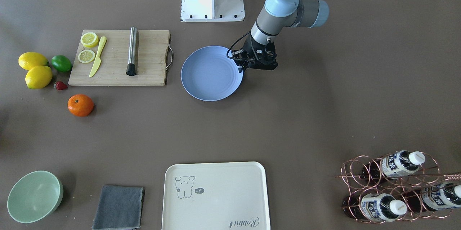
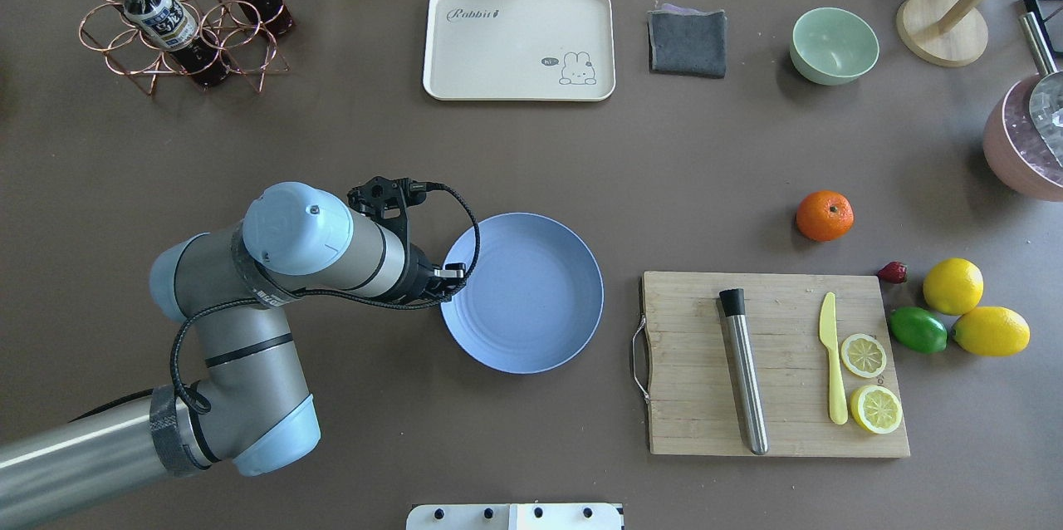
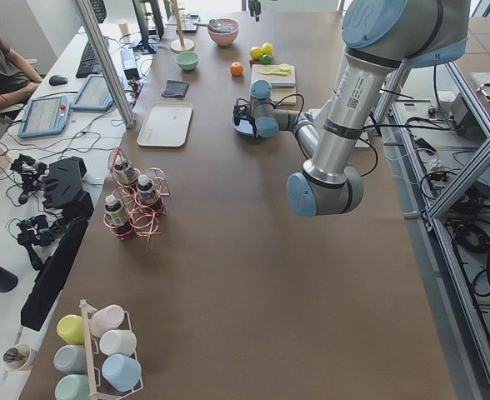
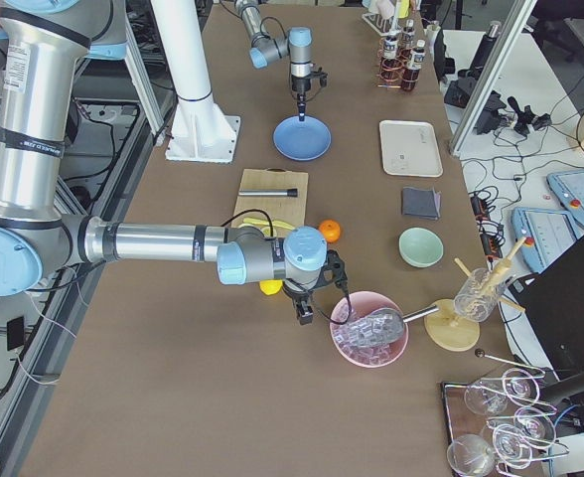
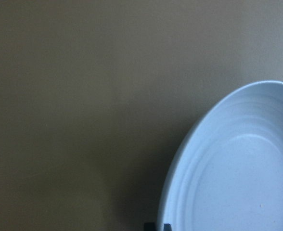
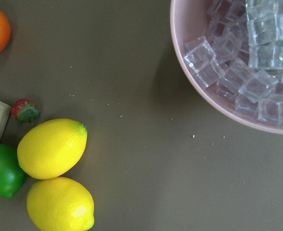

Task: Pick orange to plate
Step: 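Push the blue plate with the left gripper toward the table center, then reach the right gripper down and close on the orange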

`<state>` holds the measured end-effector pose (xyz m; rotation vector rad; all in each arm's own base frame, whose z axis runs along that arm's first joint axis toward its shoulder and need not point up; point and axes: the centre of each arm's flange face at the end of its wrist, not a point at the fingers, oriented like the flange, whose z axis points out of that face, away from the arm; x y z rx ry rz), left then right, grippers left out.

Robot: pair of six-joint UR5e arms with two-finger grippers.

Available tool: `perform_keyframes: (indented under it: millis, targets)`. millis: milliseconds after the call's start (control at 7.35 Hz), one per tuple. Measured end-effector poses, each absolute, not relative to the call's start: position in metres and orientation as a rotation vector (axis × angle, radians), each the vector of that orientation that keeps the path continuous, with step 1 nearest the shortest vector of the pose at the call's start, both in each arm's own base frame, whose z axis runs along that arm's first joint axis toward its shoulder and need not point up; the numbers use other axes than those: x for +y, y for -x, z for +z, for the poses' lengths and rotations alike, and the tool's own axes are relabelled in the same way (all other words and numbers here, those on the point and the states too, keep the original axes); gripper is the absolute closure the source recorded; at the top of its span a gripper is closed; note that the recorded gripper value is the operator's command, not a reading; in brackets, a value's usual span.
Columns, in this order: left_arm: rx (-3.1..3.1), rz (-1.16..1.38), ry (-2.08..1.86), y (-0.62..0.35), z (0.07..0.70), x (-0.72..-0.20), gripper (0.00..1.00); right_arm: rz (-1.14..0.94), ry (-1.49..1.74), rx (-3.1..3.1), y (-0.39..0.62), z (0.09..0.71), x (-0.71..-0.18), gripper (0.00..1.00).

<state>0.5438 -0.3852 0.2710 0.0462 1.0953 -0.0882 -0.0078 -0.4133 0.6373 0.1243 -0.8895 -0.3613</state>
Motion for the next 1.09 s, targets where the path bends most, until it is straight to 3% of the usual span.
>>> perform_keyframes:
  millis: [680, 1088]
  targets:
    - [1.105, -0.085, -0.067, -0.527, 0.271, -0.399, 0.03, -0.348, -0.128, -0.893, 0.037, 0.602, -0.444, 0.0]
    - [1.082, -0.118, -0.071, -0.489, 0.281, -0.401, 0.03, -0.287, -0.07, -0.918, 0.122, 0.548, -0.471, 0.0]
